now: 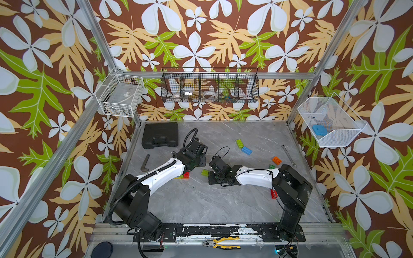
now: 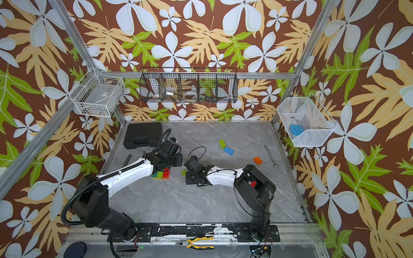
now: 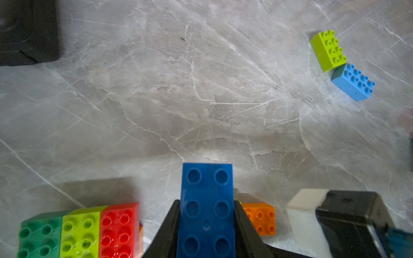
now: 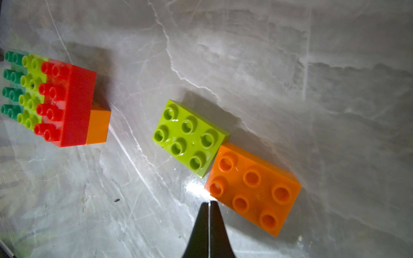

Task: Assemble a rectangle with lego
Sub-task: Adjust the lego brick at the center of the board.

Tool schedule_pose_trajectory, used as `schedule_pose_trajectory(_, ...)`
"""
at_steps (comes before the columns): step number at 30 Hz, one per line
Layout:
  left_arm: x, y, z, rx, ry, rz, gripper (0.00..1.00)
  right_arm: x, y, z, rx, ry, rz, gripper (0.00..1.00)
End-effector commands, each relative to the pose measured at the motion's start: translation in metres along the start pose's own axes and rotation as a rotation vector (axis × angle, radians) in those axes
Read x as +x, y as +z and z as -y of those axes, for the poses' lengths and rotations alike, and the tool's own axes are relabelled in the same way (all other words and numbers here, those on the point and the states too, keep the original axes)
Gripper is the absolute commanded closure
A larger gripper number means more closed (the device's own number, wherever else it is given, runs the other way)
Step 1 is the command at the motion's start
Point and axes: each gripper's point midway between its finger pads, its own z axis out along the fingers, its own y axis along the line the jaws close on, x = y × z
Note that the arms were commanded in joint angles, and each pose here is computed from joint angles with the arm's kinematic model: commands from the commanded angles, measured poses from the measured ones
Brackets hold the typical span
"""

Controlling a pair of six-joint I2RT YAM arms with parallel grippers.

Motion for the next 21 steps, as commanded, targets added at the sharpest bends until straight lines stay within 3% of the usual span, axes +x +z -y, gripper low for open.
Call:
schedule_pose_trajectory(1,-0.005,0.000,0.003,0.011,-0.006,0.014,1.00,-0.003,0.001,0.005,0.035,-0.006,0.012,0.99)
schedule_pose_trajectory(14,-0.005,-0.001,0.004,0.019,-0.004,0.014,1.00,-0.008,-0.003,0.003,0.027,-0.010,0.024,0.98)
schedule_pose_trajectory(21,-0.001,-0.001,0.008,0.031,0.010,-0.006,1.00,-0.025,-0.041,0.009,0.002,0.020,0.075,0.92)
